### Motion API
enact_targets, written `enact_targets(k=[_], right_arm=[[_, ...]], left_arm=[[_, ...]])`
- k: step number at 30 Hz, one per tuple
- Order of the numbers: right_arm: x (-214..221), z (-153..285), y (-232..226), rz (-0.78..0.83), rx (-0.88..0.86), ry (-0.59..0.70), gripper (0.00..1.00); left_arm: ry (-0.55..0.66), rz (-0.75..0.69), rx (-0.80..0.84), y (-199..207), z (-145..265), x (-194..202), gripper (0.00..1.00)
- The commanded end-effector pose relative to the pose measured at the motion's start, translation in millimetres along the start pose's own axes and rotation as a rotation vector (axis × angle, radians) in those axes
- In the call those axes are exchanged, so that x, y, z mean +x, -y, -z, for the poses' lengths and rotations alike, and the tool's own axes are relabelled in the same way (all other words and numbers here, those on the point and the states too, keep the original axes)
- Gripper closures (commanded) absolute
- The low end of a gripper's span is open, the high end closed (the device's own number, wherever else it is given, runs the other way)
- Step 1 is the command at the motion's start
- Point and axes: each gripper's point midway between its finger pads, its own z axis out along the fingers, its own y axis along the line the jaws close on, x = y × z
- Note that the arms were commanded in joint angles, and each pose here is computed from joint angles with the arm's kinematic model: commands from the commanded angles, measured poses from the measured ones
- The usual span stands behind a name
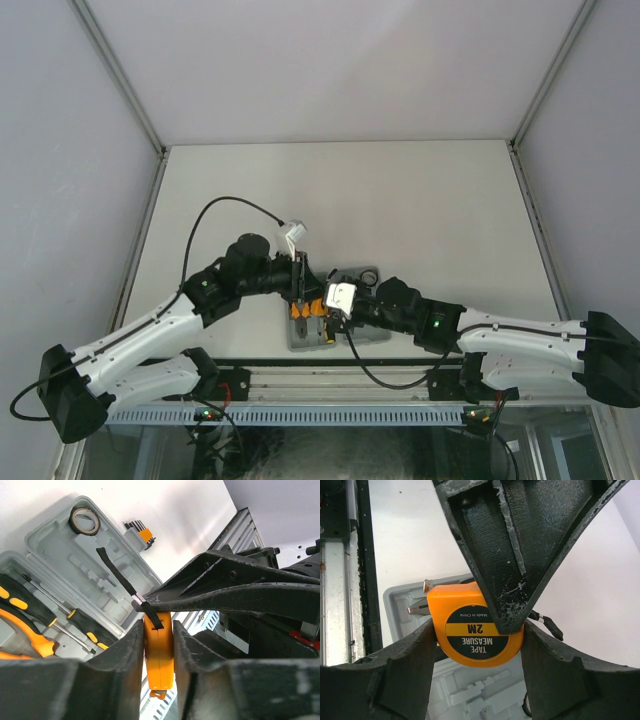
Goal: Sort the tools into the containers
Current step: Adjust the engineering item at the center of the board.
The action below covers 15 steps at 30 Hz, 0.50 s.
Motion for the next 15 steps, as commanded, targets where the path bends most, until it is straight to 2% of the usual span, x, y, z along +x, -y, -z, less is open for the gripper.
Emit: enact_targets(k=[1,6,11,15], right_arm=[[-33,0,9,-0.108,0.039,0.079,0.69],[-21,6,8,-0.166,0.069,0.020,0.74],[-7,16,7,-0.244,0.109,-0.044,0.78],[3,33,9,-0.410,0.195,-0.091,0.86]], left_arm=[[0.111,-0.060,0.033,22,13,-33,0.64],[0.151,-0.065,0.019,23,20,-41,0.45],[0.176,-0.057,-0.033,18,27,-46,0.41],[0.232,-0.031,-0.126,-3,34,-49,0.39]])
